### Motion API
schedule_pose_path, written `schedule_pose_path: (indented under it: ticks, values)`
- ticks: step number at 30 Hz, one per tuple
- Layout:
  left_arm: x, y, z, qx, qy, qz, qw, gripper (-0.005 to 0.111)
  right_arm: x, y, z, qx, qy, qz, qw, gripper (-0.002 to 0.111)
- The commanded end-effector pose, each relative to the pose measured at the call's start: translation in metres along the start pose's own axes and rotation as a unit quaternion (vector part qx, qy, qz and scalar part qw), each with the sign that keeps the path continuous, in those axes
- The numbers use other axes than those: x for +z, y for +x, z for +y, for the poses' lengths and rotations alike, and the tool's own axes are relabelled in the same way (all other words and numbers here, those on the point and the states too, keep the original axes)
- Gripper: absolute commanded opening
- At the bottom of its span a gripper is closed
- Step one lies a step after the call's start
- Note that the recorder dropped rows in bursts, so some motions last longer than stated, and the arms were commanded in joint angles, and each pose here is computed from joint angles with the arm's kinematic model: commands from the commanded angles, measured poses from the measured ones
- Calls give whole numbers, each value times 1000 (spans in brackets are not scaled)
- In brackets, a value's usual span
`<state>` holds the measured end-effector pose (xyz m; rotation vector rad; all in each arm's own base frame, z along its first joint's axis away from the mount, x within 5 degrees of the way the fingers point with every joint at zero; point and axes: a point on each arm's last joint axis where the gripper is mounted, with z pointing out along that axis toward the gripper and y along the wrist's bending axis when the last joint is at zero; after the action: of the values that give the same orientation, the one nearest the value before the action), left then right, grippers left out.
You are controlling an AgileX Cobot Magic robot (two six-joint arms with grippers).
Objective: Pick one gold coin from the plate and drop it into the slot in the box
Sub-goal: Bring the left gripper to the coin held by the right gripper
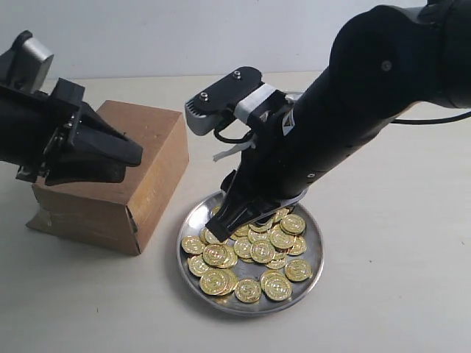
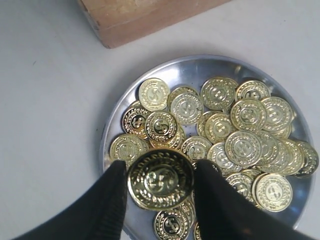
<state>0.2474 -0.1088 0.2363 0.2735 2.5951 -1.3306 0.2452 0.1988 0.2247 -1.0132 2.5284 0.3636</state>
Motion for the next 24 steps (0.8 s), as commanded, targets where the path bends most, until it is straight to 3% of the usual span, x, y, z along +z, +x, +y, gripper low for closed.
schedule_pose_path:
  ticks: [1,4,11,24]
  values:
    - [20,-15,-6,25,17,38,999,46,-4,0,3,-2,-12,0,1000,25]
    - [38,-23,-12,37,43,85,995,46,-5,1,11,-52,-54,2,997,25]
    - [64,-16,-11,29,61,140,988,46,-4,-2,9,-95,-41,-12,995,25]
    - [84,-15,-18,-3,70,145,987,46,-4,-5,7,-94,-31,-32,995,25]
